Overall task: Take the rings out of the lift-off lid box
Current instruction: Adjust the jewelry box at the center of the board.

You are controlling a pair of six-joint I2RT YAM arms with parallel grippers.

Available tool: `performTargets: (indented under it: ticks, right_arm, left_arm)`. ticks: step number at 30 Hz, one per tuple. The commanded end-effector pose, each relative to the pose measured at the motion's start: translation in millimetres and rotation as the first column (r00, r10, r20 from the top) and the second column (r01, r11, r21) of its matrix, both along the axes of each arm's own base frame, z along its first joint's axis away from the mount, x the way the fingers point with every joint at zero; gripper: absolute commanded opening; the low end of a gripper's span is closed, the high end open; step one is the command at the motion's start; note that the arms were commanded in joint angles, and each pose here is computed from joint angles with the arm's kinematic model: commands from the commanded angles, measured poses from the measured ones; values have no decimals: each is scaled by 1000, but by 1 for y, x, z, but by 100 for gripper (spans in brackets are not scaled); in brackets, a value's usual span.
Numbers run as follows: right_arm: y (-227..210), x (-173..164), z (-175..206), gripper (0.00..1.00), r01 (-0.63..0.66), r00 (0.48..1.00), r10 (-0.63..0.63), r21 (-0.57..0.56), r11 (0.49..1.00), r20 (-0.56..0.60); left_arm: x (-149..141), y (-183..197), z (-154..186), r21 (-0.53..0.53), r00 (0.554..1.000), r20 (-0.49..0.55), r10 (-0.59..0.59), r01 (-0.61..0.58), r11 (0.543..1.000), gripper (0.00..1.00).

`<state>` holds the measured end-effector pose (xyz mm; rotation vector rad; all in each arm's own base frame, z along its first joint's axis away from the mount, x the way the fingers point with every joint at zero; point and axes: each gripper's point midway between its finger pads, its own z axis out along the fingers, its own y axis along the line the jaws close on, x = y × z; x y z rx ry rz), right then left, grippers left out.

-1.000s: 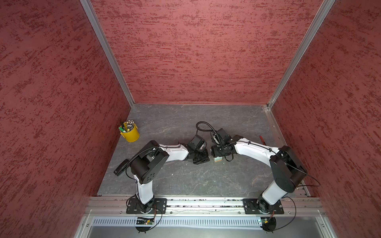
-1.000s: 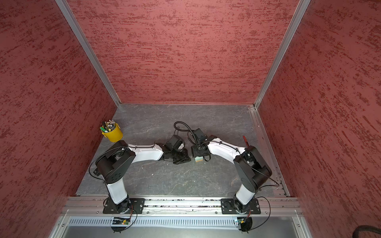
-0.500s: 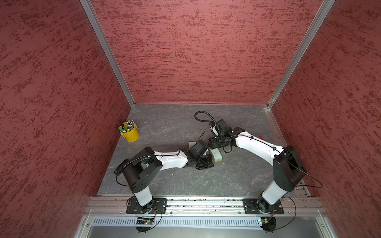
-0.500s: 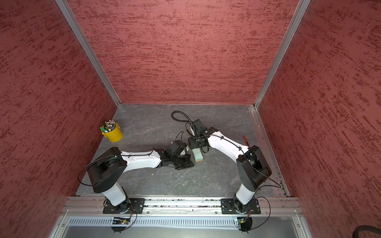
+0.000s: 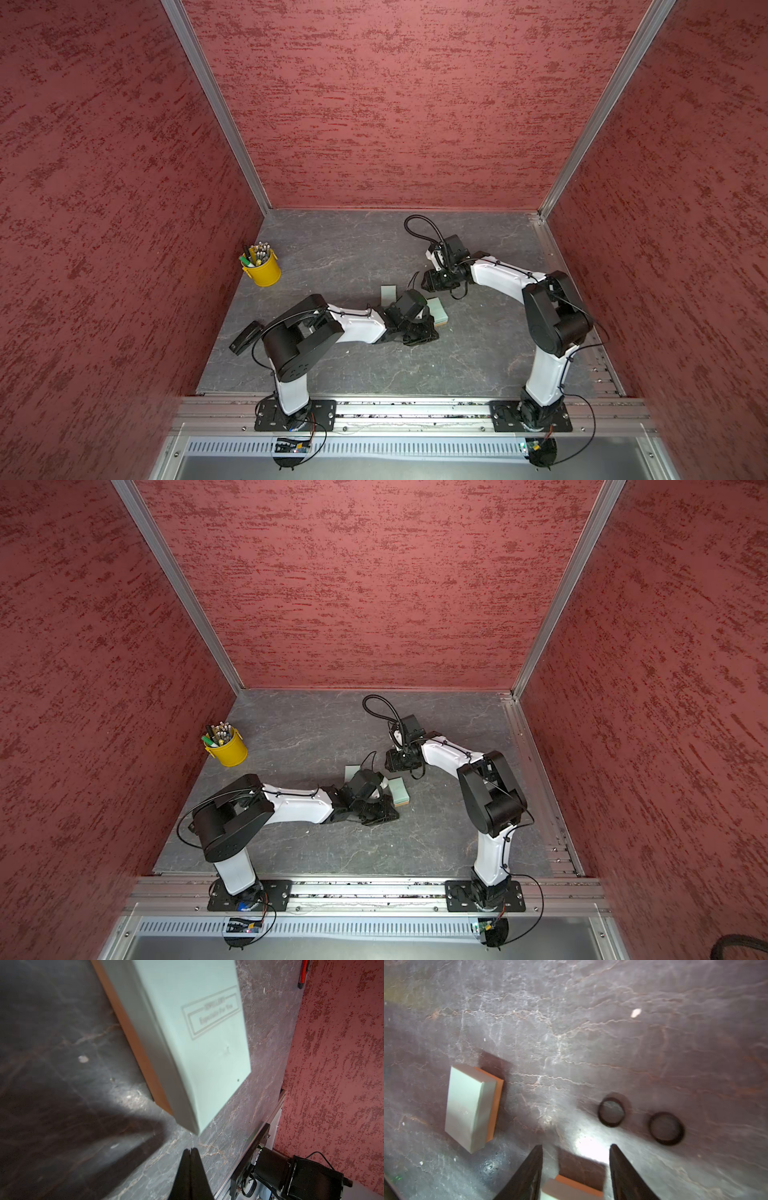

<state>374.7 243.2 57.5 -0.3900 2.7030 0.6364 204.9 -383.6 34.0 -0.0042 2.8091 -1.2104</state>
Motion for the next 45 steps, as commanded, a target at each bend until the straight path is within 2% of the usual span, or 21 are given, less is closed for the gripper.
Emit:
performTargets:
  ticks: [1,13,35,38,45]
  right_arm:
    - [14,2,6,52,-48,998,46,65,997,30]
    - [-5,-7,-17,50,-12,1000,12,38,999,-11]
    - [-24,-40,-9,51,76,996,-74,51,996,-42]
    - [-26,-41,-9,53,91,995,-89,52,994,-41]
    - [-28,-36,6,53,108,994,-108,63,992,-1]
  left_arm:
    - [1,1,-10,16,1000,-4,21,-21,1000,3]
    - [20,11,-19,32,998,5,67,-67,997,3]
    - [41,23,-21,9,990,3,138,-138,990,4]
    - [37,27,-21,30,991,-16,133,-132,991,4]
    - [1,20,-18,19,993,-74,91,-90,996,5]
